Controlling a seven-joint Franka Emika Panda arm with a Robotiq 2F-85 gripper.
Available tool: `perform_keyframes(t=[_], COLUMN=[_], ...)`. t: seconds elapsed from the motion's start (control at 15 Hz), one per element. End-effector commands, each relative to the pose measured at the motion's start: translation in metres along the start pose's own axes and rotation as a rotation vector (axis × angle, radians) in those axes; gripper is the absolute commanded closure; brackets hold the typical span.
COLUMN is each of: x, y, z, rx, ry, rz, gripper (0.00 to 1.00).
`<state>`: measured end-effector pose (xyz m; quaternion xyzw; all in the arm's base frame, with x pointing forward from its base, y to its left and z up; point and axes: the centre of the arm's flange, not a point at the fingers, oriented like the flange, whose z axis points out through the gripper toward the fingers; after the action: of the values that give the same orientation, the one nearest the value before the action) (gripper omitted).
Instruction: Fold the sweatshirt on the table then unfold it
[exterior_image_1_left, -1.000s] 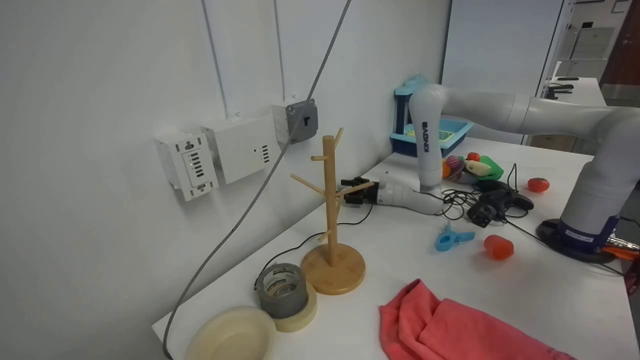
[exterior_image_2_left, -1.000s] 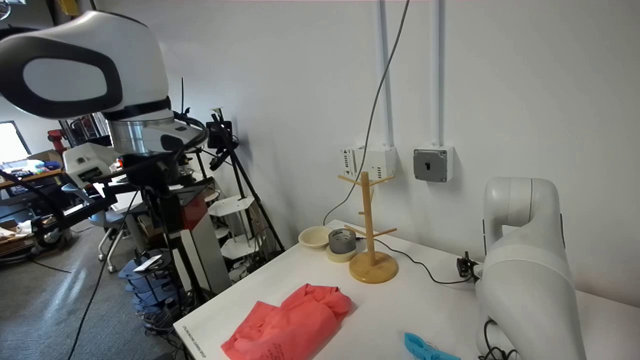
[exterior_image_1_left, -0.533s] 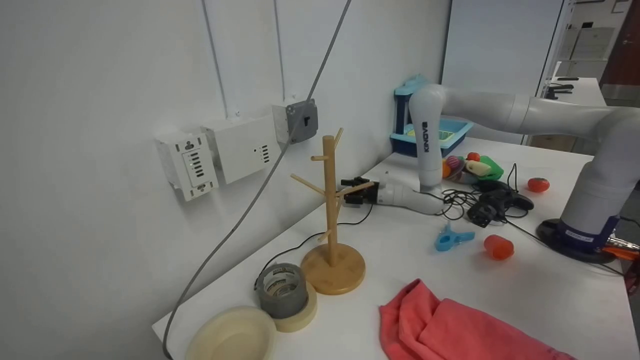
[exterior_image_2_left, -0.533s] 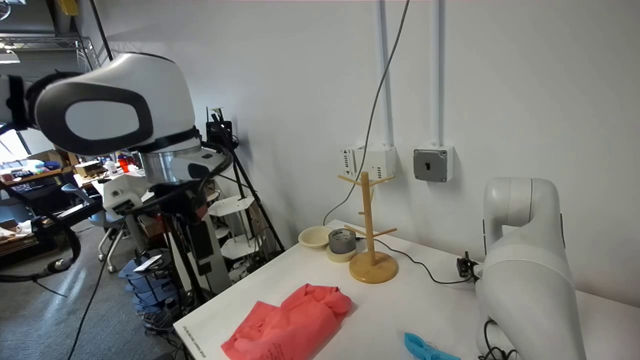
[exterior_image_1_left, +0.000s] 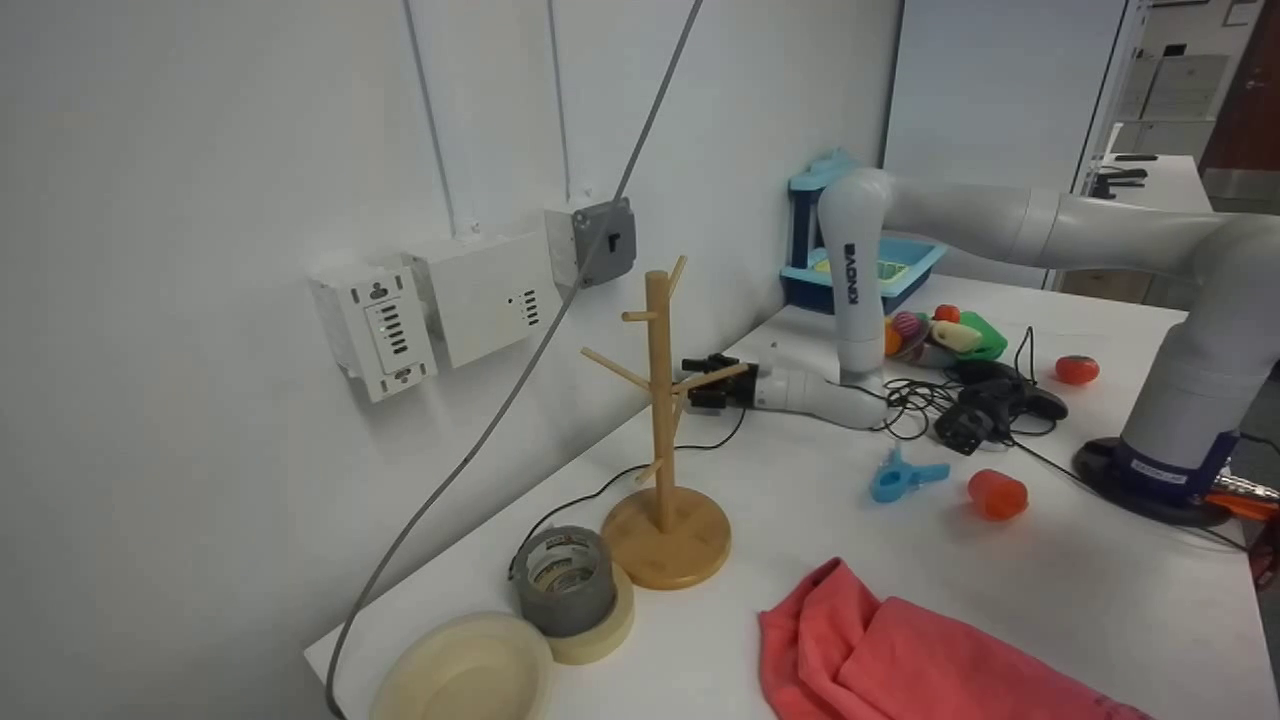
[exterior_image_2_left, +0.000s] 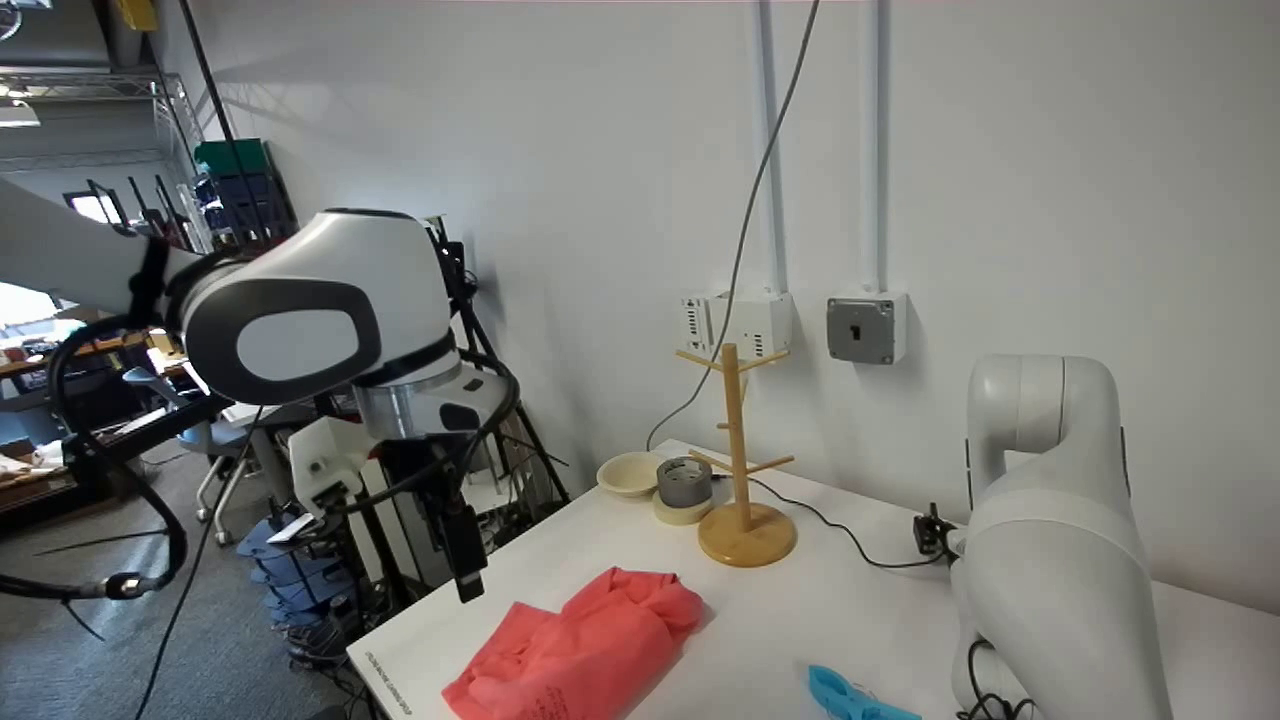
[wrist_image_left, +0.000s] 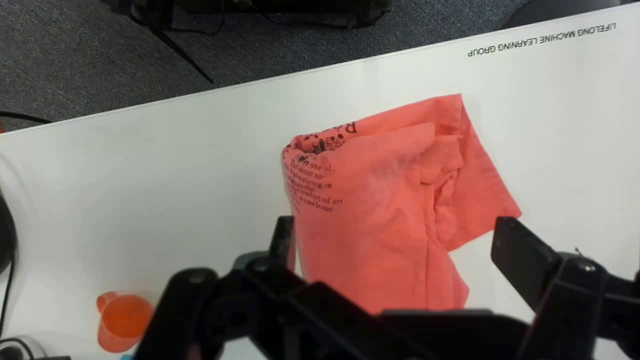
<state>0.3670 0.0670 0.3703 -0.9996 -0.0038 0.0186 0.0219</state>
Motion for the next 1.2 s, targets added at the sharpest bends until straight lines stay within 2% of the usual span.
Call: perform_keyframes(t=[0.0, 0.4, 0.53, 0.67, 0.73, 1.07, 1.13], x=[0.007, -0.004, -0.01, -0.021, -0.004, -0.007, 0.0], y=[0.003, 0.004, -0.004, -0.014, -0.006, -0.017, -0.016], z=[0.039, 0.096, 0.107, 0.105, 0.101, 0.104, 0.11], rx=[-0.027, -0.014, 0.001, -0.01, -0.016, -0.023, 0.034], ry=[-0.01, -0.076, -0.114, -0.15, -0.135, -0.143, -0.115], rz=[0.06, 0.147, 0.12, 0.029, 0.087, 0.048, 0.081], gripper=[0.0, 0.0, 0.0, 0.0, 0.0, 0.0, 0.0])
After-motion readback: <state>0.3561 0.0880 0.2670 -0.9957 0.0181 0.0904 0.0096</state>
